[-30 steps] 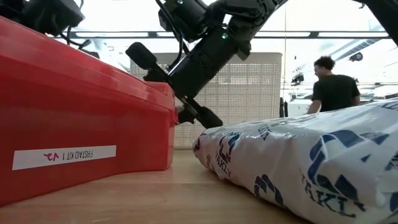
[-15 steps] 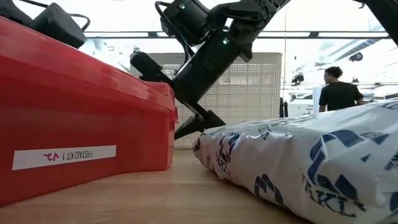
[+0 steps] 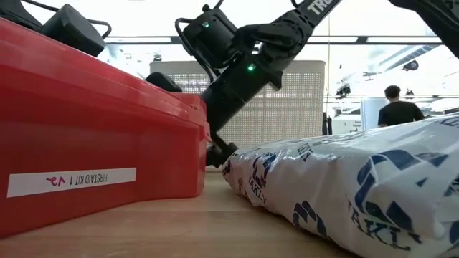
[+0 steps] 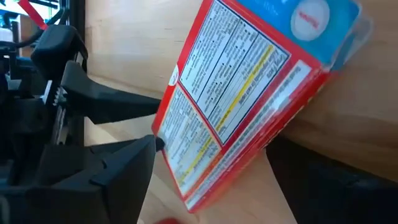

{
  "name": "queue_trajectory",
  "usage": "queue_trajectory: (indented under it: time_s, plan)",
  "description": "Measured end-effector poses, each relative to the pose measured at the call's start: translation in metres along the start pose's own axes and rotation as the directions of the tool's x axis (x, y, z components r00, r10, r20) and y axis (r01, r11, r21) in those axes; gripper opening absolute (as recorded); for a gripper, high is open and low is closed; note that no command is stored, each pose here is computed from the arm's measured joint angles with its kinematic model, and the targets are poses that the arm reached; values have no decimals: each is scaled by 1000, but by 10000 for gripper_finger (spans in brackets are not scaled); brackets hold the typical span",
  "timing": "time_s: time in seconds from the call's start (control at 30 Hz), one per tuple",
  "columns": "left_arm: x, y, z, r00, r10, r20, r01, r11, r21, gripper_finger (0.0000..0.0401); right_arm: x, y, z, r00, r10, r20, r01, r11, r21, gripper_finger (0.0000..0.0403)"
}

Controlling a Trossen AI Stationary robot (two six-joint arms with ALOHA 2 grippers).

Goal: Pick & place medical supplies in basket/bin
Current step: Put the bandage box into the white bin

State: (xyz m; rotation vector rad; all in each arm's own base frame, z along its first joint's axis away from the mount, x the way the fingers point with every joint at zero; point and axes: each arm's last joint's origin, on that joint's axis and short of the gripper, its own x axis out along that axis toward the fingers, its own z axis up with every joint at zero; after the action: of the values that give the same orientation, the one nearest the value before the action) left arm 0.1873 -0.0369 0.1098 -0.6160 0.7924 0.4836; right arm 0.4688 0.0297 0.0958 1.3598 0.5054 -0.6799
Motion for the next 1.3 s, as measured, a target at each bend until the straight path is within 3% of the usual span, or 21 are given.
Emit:
queue_trajectory:
  time_s: [0.2, 0.33, 0.6, 0.87, 1.0, 1.13, 1.3]
  plan:
    - [-1, -2, 1, 1000, -25, 6, 26, 1000, -8, 131, 1, 9, 12, 999, 11, 30, -10, 998, -58, 291]
    - [-1, -4, 3, 998, -51, 24, 51, 999, -18, 131, 1, 18, 16, 999, 27, 34, -23, 991, -131, 263]
    - [-1, -5, 4, 998, -59, 38, 60, 998, -22, 131, 8, 13, 15, 1000, -1, 7, 1, 994, -109, 155]
    - [-8, -13, 10, 996, -82, 42, 83, 996, -20, 131, 0, 18, 10, 1000, 9, 6, -8, 986, -169, 42]
    - [-30, -27, 17, 987, -150, 64, 150, 989, 6, 131, -14, 25, 5, 1000, 1, 7, 1, 974, -227, 18]
    - [-58, -31, 14, 989, -107, 102, 102, 993, 61, 125, -39, 30, -6, 993, -73, 88, 95, 958, -271, 20]
    - [-97, -30, 15, 975, -79, 207, 73, 997, 37, 109, -84, 51, -20, 981, -31, 189, 99, 927, -360, 20]
